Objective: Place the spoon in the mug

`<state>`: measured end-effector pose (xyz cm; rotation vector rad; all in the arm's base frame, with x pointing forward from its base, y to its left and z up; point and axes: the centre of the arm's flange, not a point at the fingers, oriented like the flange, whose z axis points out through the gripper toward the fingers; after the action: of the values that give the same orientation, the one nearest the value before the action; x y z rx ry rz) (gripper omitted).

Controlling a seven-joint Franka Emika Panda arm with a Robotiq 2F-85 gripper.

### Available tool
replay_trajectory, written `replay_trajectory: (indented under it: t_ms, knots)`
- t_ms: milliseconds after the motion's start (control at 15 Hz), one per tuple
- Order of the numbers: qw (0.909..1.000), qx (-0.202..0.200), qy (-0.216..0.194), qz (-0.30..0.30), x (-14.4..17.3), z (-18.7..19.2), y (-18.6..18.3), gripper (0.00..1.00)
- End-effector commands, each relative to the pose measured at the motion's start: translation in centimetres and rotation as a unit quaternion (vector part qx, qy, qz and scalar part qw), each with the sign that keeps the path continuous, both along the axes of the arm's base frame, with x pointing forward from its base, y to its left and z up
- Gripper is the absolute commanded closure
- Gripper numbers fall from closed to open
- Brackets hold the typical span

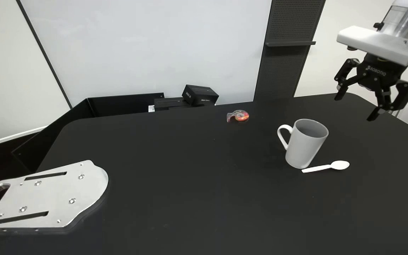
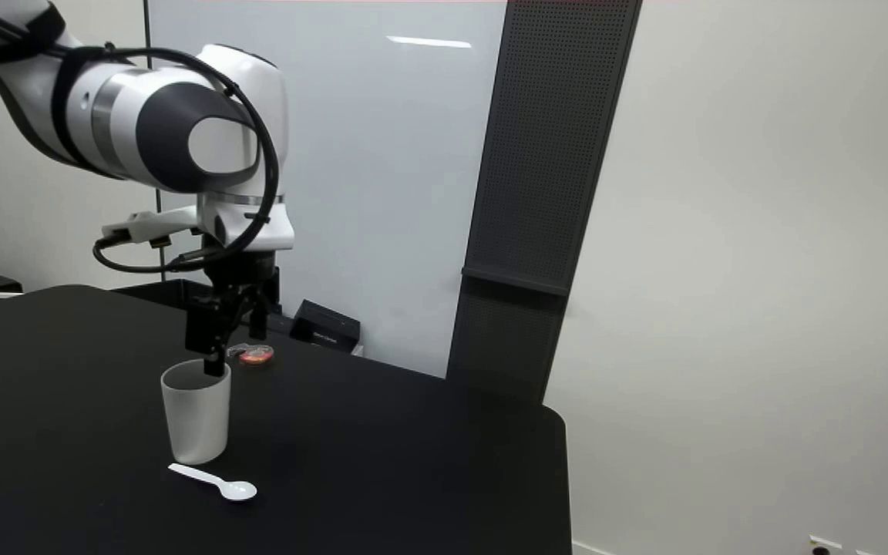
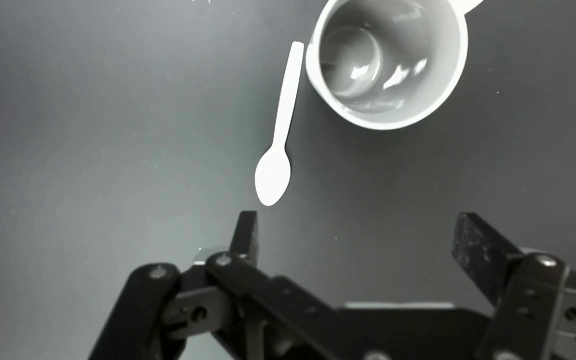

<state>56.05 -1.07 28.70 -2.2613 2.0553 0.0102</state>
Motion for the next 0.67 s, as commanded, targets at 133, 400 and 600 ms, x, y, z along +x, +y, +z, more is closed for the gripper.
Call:
replay_trajectory:
  t_ms: [133,400,600]
  knots:
    - [0.9999,-0.002,-0.001,-0.011,0.9,-2.9,0.1,0.00]
    - [0.9998,-0.005,0.013,-0.014,1.0,-5.2,0.3,0.00]
    - [0.9996,-0.008,0.020,-0.016,0.9,-6.7,0.1,0.00]
